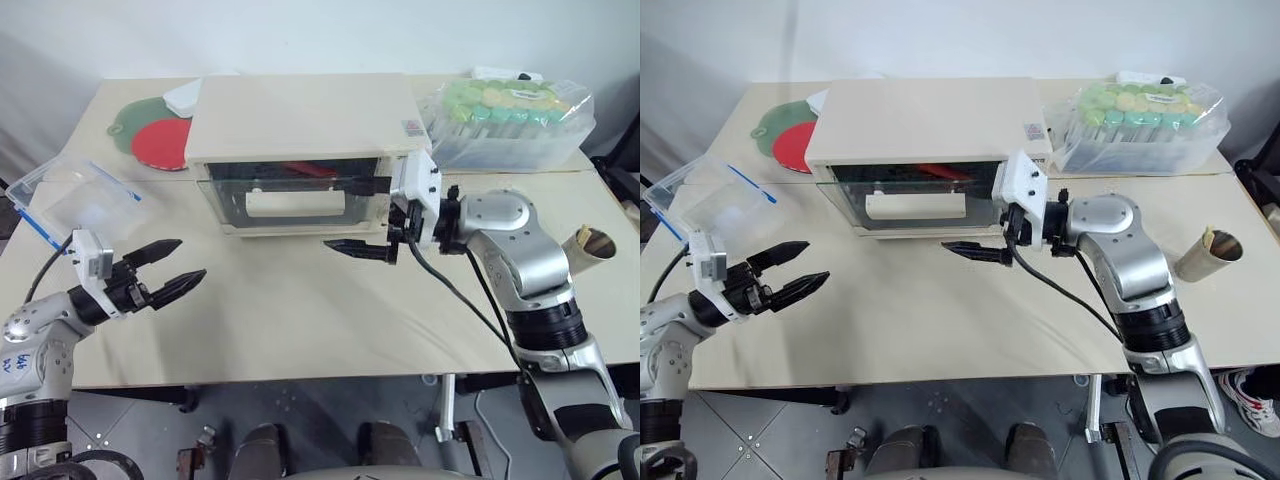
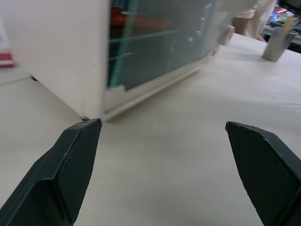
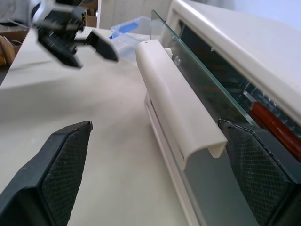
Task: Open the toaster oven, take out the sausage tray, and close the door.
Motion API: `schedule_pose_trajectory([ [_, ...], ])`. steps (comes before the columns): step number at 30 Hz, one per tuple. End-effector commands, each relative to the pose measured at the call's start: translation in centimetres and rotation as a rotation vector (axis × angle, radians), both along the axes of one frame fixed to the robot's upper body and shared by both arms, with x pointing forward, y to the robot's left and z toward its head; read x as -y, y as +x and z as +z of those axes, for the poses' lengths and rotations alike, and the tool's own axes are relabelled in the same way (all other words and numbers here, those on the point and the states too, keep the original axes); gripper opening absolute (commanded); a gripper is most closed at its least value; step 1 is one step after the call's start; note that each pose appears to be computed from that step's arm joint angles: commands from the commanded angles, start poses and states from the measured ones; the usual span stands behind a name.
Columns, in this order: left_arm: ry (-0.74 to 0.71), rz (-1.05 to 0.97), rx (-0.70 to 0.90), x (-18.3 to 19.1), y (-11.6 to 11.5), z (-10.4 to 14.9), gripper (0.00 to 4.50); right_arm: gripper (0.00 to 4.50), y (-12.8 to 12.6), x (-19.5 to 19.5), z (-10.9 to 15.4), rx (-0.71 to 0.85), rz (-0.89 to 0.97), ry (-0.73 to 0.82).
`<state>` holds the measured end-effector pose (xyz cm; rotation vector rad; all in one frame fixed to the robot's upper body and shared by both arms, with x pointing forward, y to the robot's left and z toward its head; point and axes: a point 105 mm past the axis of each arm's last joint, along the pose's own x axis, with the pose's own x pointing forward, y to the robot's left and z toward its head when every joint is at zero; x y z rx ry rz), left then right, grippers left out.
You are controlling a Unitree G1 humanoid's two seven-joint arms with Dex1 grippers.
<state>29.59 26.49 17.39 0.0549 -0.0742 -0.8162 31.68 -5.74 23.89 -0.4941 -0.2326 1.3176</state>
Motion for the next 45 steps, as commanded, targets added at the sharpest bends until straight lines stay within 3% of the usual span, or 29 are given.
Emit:
schedule_pose_trajectory([
  [1,0.002,0.052,0.056,-1.7,0.2,2.4,4.50,4.46,-2.0,-1.2,-1.7,-0.025,0.108,-0.070],
  [3,0.004,0.063,0.067,-2.4,0.3,3.3,4.50,4.46,-2.1,-1.2,-2.1,-0.034,0.101,-0.073],
  [6,0.012,0.038,0.072,-3.1,0.3,3.7,3.91,4.50,-2.1,-1.2,-2.6,-0.047,0.092,-0.067],
  [19,-0.006,-0.109,0.035,-1.2,1.2,4.1,0.01,4.50,-2.2,-2.0,-5.2,-0.067,0.076,-0.084],
  [32,-0.036,-0.215,0.054,2.6,4.3,4.3,0.01,4.50,-2.6,-2.4,-5.7,-0.070,0.078,-0.090],
  [40,-0.023,-0.292,0.041,4.4,5.2,3.9,0.01,4.50,-2.9,-1.2,-7.2,-0.127,0.007,-0.181],
  [45,-0.029,-0.300,0.051,4.7,5.5,4.1,0.01,4.50,-2.7,-0.9,-7.0,-0.157,-0.040,-0.154],
])
